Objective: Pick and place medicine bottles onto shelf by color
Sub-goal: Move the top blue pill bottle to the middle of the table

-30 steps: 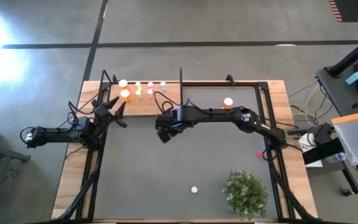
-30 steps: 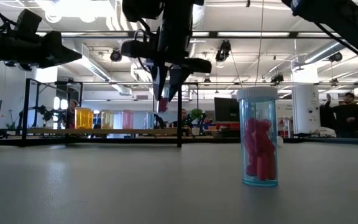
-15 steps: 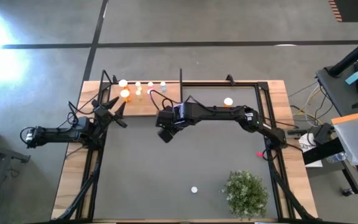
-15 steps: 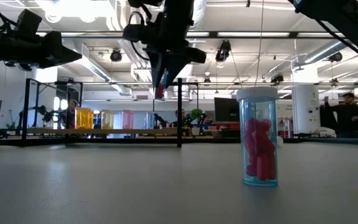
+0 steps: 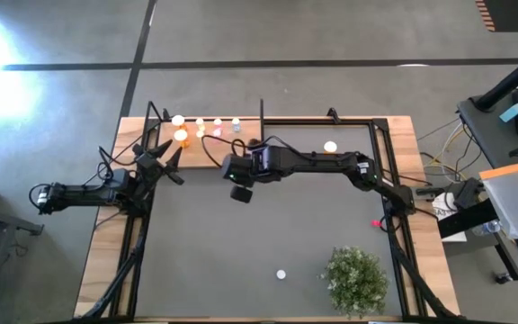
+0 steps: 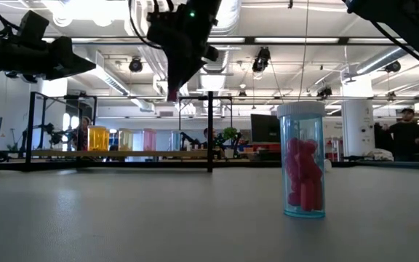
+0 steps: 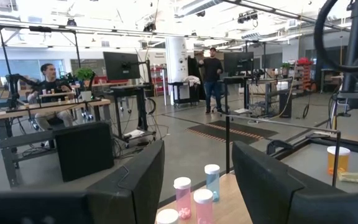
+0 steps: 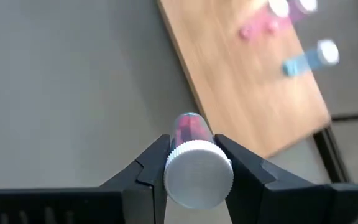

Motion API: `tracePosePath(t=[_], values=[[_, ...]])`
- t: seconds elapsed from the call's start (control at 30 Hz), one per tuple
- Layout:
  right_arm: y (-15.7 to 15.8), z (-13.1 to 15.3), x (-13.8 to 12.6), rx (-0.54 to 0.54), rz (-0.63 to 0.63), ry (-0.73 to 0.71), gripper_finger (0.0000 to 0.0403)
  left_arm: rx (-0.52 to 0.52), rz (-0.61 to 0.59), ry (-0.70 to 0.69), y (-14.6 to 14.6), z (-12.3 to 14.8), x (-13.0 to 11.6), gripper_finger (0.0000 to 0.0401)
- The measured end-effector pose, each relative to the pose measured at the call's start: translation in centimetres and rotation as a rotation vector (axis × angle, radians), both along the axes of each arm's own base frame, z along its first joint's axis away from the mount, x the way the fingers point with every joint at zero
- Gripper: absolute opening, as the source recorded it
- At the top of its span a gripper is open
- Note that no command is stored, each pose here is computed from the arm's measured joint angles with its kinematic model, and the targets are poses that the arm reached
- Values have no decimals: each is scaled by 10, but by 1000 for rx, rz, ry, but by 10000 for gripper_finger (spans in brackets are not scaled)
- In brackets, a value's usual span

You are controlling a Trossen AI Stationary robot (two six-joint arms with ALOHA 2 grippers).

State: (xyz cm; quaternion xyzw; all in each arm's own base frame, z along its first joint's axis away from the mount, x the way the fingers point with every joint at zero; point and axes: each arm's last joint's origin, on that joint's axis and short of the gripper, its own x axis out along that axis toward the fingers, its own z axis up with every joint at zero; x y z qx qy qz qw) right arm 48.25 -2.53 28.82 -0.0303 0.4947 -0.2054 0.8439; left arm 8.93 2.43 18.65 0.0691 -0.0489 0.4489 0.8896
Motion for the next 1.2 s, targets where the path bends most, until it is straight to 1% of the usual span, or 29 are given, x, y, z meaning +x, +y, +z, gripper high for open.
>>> tracePosePath(t=[0.13,0.27,0.33,0.47,0.67,0.8,0.87,1.2], values=[[-9,-3,2,-4,105,34,113,0,0,0,0,0,0,173],[-18,-6,1,17,143,66,114,0,0,1,0,0,0,173],[-18,-9,-1,51,159,90,114,0,0,1,0,0,0,173],[-12,-20,-2,144,196,119,114,0,0,1,0,0,0,173],[14,-54,7,145,274,112,114,0,0,0,0,0,0,173],[18,-71,8,124,297,118,114,0,0,0,0,0,0,173],[17,-75,8,111,293,131,114,0,0,0,0,0,0,173],[9,-88,3,130,252,172,114,0,0,0,0,0,0,173]])
